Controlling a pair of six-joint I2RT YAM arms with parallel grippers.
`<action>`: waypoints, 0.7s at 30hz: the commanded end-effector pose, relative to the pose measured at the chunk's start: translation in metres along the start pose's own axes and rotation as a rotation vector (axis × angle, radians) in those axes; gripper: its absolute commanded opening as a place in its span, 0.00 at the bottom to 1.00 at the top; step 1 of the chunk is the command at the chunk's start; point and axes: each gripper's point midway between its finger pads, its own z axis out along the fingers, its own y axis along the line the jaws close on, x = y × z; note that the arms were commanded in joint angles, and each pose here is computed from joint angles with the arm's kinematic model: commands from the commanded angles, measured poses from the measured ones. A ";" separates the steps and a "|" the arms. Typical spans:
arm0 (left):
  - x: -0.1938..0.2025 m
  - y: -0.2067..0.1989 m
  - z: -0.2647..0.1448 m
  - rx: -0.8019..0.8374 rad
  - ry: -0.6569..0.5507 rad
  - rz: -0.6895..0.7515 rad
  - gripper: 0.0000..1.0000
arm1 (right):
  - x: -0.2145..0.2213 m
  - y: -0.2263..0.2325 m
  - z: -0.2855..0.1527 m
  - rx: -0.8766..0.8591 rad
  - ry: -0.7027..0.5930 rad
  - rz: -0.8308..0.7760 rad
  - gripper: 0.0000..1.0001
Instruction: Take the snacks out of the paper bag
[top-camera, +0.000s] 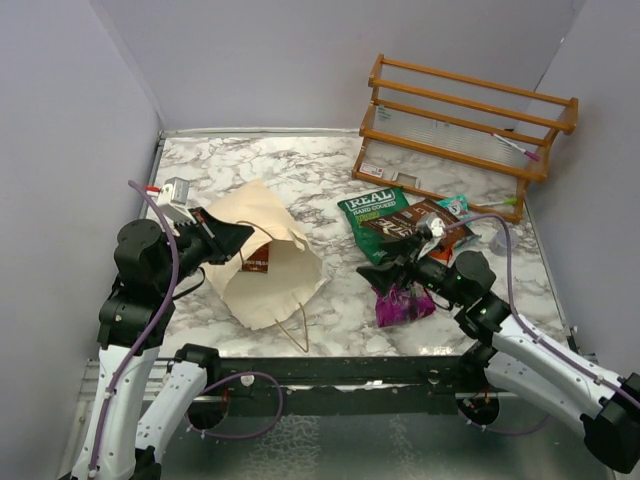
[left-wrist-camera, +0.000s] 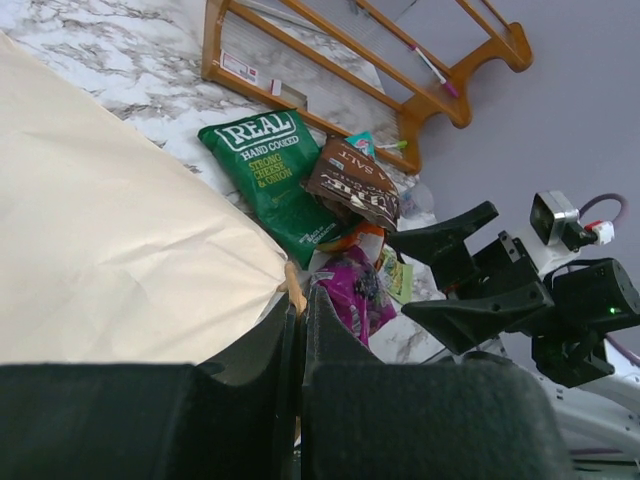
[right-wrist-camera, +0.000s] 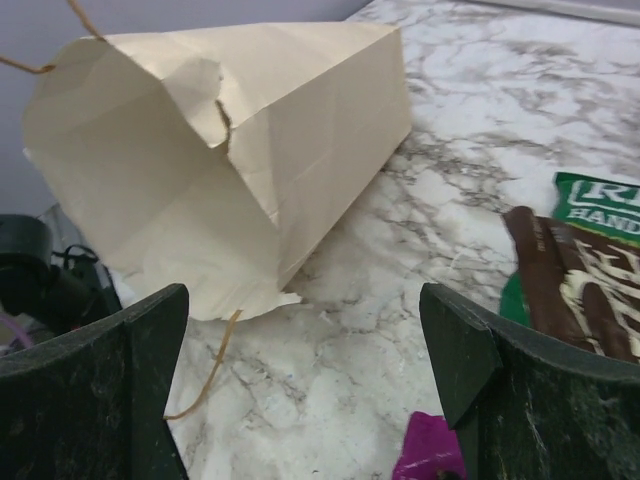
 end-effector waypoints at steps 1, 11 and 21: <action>-0.002 -0.008 -0.005 0.028 -0.002 0.027 0.00 | -0.021 0.052 0.009 -0.221 -0.085 -0.083 0.99; -0.004 -0.011 -0.003 0.042 0.004 0.023 0.00 | 0.040 0.141 0.056 -0.473 0.006 -0.865 0.99; 0.005 -0.018 -0.004 0.096 0.065 0.081 0.00 | 0.078 0.150 0.122 -0.511 -0.006 -1.306 0.79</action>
